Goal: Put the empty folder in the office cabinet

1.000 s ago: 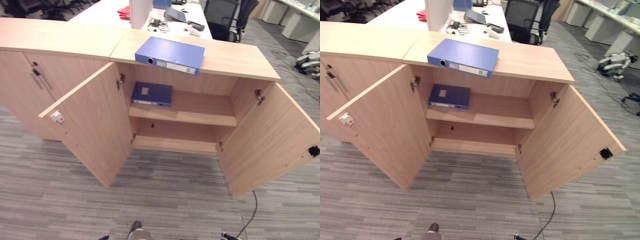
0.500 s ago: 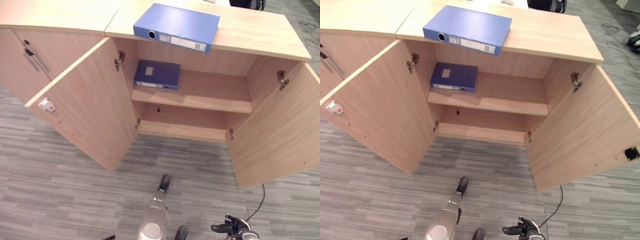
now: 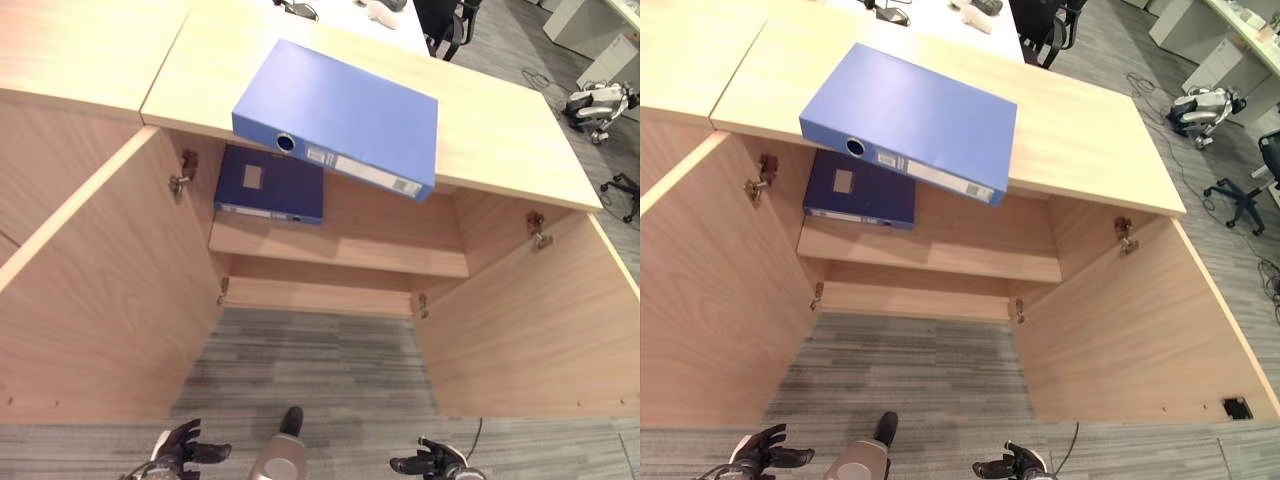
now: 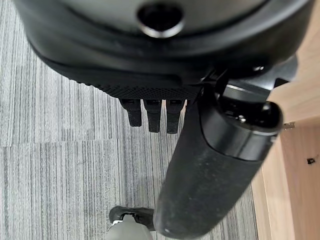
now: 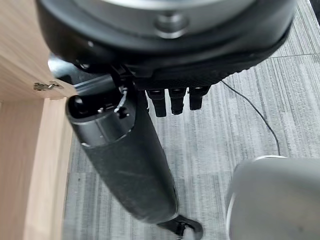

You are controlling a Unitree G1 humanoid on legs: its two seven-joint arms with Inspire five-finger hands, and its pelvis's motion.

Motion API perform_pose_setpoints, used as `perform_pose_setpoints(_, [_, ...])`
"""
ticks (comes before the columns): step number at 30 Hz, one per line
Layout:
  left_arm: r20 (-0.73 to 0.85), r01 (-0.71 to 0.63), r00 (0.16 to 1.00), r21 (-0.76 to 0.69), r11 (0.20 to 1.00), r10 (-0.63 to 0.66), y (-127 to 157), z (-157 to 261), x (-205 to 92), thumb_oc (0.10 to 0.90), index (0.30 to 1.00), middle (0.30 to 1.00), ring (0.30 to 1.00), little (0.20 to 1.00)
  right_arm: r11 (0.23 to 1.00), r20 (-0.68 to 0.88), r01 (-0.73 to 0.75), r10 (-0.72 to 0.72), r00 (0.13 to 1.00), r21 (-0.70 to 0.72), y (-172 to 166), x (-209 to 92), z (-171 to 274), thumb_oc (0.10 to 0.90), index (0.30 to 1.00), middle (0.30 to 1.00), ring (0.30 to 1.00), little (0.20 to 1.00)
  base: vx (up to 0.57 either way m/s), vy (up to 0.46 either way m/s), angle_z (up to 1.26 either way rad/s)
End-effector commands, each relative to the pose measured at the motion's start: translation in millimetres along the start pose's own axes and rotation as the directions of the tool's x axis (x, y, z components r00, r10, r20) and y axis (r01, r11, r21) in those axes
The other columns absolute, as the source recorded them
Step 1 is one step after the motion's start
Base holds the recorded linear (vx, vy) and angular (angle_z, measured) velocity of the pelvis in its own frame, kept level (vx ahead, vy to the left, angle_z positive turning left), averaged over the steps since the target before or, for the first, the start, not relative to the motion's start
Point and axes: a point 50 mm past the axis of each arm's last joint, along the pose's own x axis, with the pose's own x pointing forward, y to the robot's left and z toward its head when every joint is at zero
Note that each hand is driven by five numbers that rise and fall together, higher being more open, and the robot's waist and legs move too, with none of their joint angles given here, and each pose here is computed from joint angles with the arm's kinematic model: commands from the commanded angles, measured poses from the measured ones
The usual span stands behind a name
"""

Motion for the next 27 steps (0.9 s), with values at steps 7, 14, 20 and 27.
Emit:
perform_pose_setpoints(7, [0.003, -0.024, 1.0, 0.036, 0.999, 0.024, 8, -5, -2, 0.8, 0.9, 0.9, 0.9, 0.9, 0.995, 0.051, 0.092, -0.094, 0.994, 0.043, -32, -3, 6, 0.8, 0.9, 0.9, 0.9, 0.9, 0.21, 0.117, 0.16])
perform_pose_setpoints(14, [0.022, -0.013, 1.0, 0.049, 0.999, 0.012, 2, 2, 0, 0.8, 0.9, 0.9, 0.9, 0.9, 0.992, 0.05, 0.113, -0.116, 0.992, 0.05, -40, -4, 6, 0.8, 0.9, 0.9, 0.9, 0.9, 0.16, -0.073, 0.35])
perform_pose_setpoints(20, [0.006, 0.024, 1.0, 0.06, 0.998, -0.024, -11, -4, -1, 0.8, 0.9, 0.9, 0.9, 0.9, 0.991, 0.015, 0.129, -0.129, 0.992, 0.02, -48, -7, -6, 0.8, 0.9, 0.9, 0.9, 0.9, 0.1, -0.033, 0.34])
perform_pose_setpoints(27, [0.011, 0.064, 0.998, 0.053, 0.996, -0.065, -26, -5, -3, 0.8, 0.9, 0.9, 0.9, 0.9, 0.99, 0.021, 0.139, -0.139, 0.99, -0.012, -55, -8, -5, 0.8, 0.9, 0.9, 0.9, 0.9, 0.06, -0.092, 0.13])
